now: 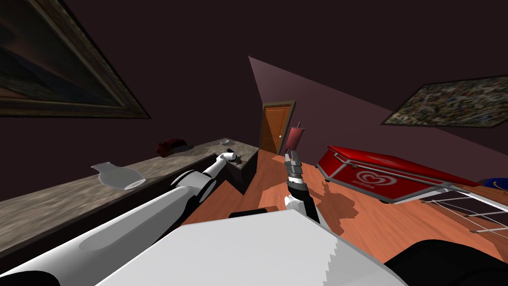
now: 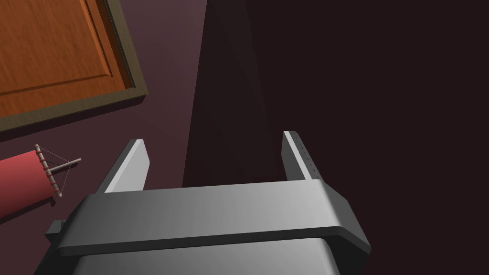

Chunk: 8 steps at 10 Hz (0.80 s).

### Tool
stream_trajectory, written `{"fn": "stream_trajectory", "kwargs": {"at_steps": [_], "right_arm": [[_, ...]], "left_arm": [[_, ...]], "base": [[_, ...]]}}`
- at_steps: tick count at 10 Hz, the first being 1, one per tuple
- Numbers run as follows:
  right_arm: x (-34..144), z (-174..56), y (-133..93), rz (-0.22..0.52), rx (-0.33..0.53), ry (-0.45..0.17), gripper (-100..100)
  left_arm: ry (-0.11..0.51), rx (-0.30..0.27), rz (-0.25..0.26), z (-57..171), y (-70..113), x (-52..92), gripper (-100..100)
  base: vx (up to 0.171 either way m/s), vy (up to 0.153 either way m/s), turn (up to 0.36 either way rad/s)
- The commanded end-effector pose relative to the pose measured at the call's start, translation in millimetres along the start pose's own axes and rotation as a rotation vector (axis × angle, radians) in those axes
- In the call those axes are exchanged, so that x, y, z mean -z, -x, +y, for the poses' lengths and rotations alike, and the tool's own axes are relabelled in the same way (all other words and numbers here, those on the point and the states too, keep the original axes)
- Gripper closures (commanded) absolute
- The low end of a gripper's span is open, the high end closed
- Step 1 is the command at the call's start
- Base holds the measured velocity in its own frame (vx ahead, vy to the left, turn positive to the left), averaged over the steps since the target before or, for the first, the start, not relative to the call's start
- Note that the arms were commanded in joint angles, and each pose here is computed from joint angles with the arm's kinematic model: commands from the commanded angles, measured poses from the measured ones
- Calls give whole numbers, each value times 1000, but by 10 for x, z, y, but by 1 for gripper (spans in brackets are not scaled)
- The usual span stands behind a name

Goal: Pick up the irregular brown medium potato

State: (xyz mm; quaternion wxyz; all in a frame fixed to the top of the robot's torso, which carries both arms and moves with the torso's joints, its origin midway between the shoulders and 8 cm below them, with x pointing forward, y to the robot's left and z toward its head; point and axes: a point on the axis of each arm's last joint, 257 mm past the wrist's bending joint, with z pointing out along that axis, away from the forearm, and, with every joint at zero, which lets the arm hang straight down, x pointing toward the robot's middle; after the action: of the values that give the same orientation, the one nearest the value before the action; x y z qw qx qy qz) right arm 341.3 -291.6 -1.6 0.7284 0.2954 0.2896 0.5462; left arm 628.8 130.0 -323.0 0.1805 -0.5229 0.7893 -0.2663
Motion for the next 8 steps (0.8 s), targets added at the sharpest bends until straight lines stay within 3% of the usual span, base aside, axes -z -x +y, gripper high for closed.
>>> {"fn": "stream_trajectory", "kwargs": {"at_steps": [1, 5, 6, 7, 8], "right_arm": [[0, 0, 0, 0, 0, 0, 0], [0, 0, 0, 0, 0, 0, 0], [0, 0, 0, 0, 0, 0, 0], [0, 0, 0, 0, 0, 0, 0], [0, 0, 0, 0, 0, 0, 0]], "left_arm": [[0, 0, 0, 0, 0, 0, 100], [1, 0, 0, 7, 1, -2, 100], [1, 0, 0, 6, 1, -2, 0], [2, -13, 10, -28, 32, 44, 100], [3, -17, 14, -36, 42, 56, 100]], "base": [[-2, 5, 10], [0, 0, 0], [0, 0, 0], [-22, -42, 134], [-20, -76, 142]]}}
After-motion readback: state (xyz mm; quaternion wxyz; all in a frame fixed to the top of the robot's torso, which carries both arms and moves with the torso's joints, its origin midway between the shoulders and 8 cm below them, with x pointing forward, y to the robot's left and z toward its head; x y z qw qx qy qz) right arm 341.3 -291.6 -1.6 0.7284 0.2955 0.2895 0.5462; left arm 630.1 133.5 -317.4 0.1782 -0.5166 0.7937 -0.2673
